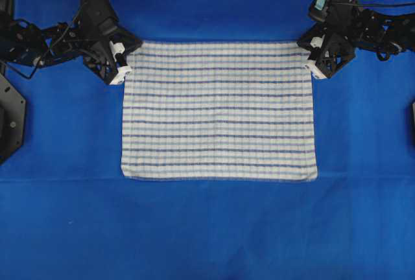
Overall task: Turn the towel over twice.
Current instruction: 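Close both grippers on the towel's far corners, then lift the towel by its far corners and pull it upward and away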
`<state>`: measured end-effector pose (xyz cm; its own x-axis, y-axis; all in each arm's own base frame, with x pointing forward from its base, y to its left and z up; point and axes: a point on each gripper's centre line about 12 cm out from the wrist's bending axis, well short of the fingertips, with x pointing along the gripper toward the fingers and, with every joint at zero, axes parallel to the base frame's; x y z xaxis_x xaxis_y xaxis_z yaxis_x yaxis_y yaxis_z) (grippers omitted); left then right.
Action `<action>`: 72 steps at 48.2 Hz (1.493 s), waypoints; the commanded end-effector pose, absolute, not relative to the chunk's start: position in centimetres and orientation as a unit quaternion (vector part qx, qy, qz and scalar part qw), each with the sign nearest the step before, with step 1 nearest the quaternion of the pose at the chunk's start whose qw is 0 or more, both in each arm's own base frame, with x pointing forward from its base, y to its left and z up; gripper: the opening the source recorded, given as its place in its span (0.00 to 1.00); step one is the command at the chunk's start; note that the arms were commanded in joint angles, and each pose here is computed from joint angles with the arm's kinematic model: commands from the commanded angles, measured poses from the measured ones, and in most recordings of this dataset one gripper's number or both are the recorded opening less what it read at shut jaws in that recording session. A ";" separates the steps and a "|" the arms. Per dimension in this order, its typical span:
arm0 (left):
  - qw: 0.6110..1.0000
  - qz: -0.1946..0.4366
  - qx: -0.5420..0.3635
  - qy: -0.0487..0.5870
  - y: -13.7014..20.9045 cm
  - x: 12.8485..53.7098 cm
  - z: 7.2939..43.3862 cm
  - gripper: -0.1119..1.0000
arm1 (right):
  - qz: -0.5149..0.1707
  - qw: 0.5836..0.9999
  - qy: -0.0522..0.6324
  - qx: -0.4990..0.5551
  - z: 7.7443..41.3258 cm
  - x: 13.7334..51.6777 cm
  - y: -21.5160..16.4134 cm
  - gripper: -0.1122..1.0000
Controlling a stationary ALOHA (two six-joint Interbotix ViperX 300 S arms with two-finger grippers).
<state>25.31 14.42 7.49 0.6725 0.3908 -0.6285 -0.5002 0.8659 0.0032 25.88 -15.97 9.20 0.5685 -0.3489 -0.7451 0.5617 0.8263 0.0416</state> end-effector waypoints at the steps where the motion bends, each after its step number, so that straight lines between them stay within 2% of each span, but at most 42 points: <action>1: 0.919 0.254 -0.079 0.292 15.2 25.9 9.7 0.12 | -0.278 0.885 0.347 0.136 11.3 26.1 -17.2 0.14; 11: 0.926 0.272 -0.050 0.256 17.3 26.3 15.0 0.12 | -0.318 0.896 0.283 0.126 15.4 25.1 -19.7 0.14; 20: 0.934 0.282 0.008 0.220 18.8 26.5 20.2 0.12 | -0.353 0.905 0.216 0.100 20.7 23.6 -21.5 0.14; 31: 0.937 0.297 0.047 0.177 19.6 26.2 26.2 0.12 | -0.359 0.917 0.166 0.058 27.1 22.6 -21.1 0.14; 45: 0.940 0.298 0.055 0.155 18.9 25.5 31.0 0.12 | -0.362 0.922 0.131 0.028 32.2 21.2 -19.8 0.14; 60: 0.944 0.293 0.061 0.140 17.7 24.4 32.8 0.12 | -0.358 0.926 0.115 0.018 34.3 20.3 -18.4 0.14; 72: 0.948 0.262 0.053 0.173 16.1 25.1 32.0 0.12 | -0.323 0.932 0.160 0.045 32.6 21.2 -16.5 0.14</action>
<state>24.74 16.72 31.20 0.7890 0.5318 -0.3078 -0.4952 0.8469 0.1937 20.90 -17.29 32.44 0.7244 -0.6112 -0.3189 0.6361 0.7709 -0.0326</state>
